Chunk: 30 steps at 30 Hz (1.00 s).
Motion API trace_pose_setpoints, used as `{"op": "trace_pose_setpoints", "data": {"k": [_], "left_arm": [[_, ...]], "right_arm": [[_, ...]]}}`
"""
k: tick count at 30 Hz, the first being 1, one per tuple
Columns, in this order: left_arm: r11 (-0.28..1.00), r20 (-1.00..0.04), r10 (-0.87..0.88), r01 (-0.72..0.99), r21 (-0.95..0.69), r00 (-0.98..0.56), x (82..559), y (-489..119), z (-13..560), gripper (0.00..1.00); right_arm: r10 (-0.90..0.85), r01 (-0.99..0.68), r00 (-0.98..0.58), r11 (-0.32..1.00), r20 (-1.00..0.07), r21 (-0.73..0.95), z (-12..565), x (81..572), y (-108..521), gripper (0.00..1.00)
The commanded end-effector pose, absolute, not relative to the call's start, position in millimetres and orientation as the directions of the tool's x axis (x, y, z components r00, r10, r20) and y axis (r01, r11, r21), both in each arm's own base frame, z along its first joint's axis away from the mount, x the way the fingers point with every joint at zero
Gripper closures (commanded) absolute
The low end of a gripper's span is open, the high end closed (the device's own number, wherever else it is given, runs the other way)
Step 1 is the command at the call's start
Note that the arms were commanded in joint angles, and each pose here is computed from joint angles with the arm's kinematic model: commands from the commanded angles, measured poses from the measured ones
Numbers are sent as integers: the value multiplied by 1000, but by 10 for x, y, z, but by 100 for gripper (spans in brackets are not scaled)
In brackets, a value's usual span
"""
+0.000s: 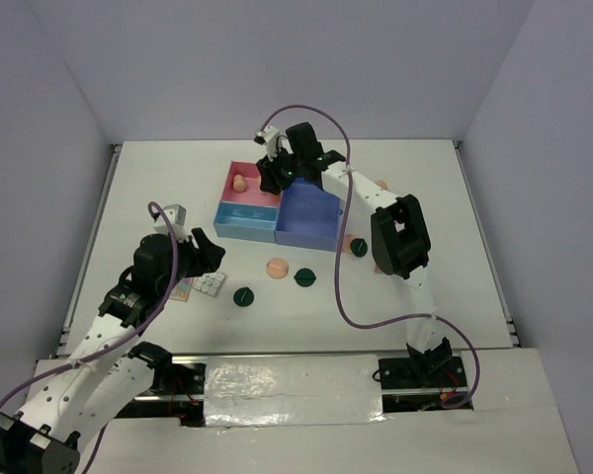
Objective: Organize the makeup
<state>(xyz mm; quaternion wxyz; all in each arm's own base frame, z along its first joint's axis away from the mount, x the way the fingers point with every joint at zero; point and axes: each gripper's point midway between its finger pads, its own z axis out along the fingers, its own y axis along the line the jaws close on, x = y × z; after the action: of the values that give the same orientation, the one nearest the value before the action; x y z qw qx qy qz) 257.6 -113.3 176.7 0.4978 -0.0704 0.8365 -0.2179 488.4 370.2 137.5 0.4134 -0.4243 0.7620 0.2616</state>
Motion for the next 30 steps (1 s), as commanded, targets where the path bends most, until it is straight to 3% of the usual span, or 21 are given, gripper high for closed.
{"op": "trace_pose_setpoints", "data": {"k": [1, 6, 12, 15, 20, 22, 24, 27, 30], "left_arm": [[885, -811, -369, 97, -456, -454, 2656, -1133, 1904, 33], [878, -808, -378, 103, -468, -452, 2680, -1160, 1907, 32], [877, -810, -382, 101, -470, -445, 2707, -1160, 1919, 33], [874, -809, -392, 98, -476, -437, 2713, -1156, 1910, 47], [864, -801, -411, 95, -495, -436, 2726, -1175, 1823, 75], [855, -798, -423, 101, -508, -429, 2749, -1196, 1818, 79], [850, -792, -428, 104, -517, -436, 2766, -1216, 1794, 79], [845, -787, -428, 112, -523, -444, 2796, -1249, 1774, 76], [843, -781, -426, 112, -526, -457, 2812, -1269, 1751, 68]], "right_arm": [[-412, -862, -211, 506, -886, -30, 1604, 5020, 3762, 43], [-411, -863, -219, 505, -885, -21, 1632, 5000, 3724, 37], [-370, -845, -248, 534, -895, 13, 1948, 4947, 3562, 36], [-334, -817, -299, 574, -894, 59, 2109, 4959, 3257, 38], [-215, -713, -411, 682, -886, 165, 2308, 5063, 2418, 52], [-179, -652, -478, 729, -860, 210, 2196, 5068, 2167, 58], [-129, -567, -543, 786, -830, 249, 2085, 5103, 1826, 63], [-24, -393, -638, 870, -769, 299, 1871, 5173, 1424, 63], [83, -208, -693, 928, -716, 309, 1679, 5240, 1077, 62]]}}
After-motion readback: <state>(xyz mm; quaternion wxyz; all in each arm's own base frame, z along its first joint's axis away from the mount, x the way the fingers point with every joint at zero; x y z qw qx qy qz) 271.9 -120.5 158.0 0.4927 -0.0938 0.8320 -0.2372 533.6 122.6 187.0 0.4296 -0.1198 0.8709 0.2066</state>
